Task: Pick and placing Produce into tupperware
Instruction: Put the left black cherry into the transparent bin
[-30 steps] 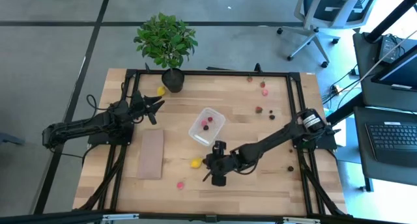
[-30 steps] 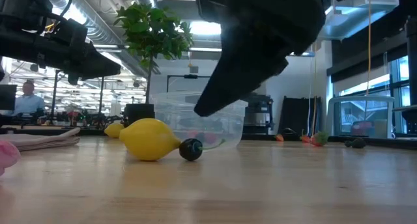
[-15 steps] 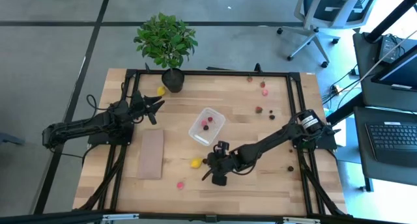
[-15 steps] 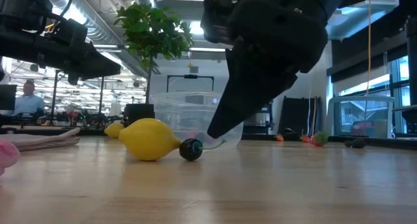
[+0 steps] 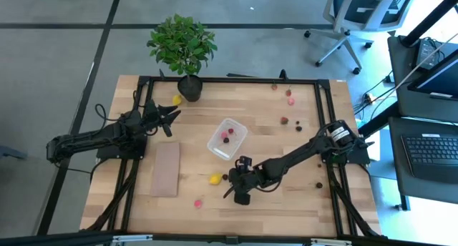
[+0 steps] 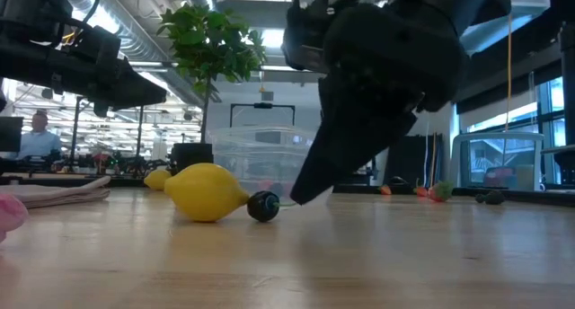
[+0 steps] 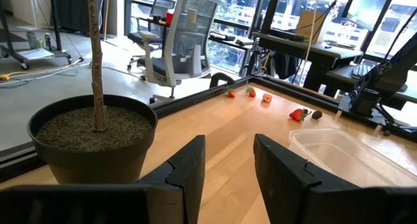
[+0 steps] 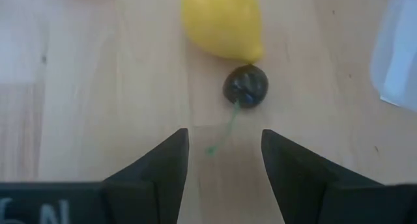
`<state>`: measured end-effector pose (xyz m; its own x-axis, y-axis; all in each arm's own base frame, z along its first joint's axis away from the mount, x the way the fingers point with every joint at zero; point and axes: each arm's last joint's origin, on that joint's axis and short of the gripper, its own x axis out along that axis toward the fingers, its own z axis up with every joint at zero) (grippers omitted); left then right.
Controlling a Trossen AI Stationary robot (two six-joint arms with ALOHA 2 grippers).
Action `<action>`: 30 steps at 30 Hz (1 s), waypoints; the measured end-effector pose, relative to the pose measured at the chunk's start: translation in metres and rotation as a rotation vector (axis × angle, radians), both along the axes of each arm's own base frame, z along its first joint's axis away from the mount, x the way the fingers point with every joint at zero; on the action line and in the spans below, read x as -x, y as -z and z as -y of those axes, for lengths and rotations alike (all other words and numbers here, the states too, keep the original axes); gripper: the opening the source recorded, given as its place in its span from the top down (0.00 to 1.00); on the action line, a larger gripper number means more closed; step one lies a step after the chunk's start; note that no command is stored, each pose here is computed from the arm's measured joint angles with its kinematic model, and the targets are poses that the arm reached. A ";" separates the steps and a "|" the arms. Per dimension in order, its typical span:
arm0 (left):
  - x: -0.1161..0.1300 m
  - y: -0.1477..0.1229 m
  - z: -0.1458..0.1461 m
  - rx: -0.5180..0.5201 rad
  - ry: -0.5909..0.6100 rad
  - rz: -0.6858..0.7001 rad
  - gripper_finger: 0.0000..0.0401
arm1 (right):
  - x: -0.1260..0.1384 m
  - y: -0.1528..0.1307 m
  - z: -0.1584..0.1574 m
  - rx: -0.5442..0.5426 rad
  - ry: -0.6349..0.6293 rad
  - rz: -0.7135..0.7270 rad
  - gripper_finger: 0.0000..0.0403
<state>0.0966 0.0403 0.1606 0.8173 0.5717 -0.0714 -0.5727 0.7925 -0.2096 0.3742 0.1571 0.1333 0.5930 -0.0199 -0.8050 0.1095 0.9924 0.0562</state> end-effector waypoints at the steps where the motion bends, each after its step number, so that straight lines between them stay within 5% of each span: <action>1: 0.000 0.000 0.000 0.000 0.000 0.000 0.69 | 0.000 0.000 0.000 0.002 -0.003 0.002 0.52; 30: 0.000 0.000 0.000 0.000 0.000 -0.001 0.69 | -0.004 0.016 0.001 -0.012 -0.005 -0.024 0.80</action>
<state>0.0966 0.0404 0.1604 0.8170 0.5721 -0.0719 -0.5732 0.7923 -0.2093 0.3782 0.1561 0.1173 0.5736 -0.0071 -0.8191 0.1062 0.9922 0.0658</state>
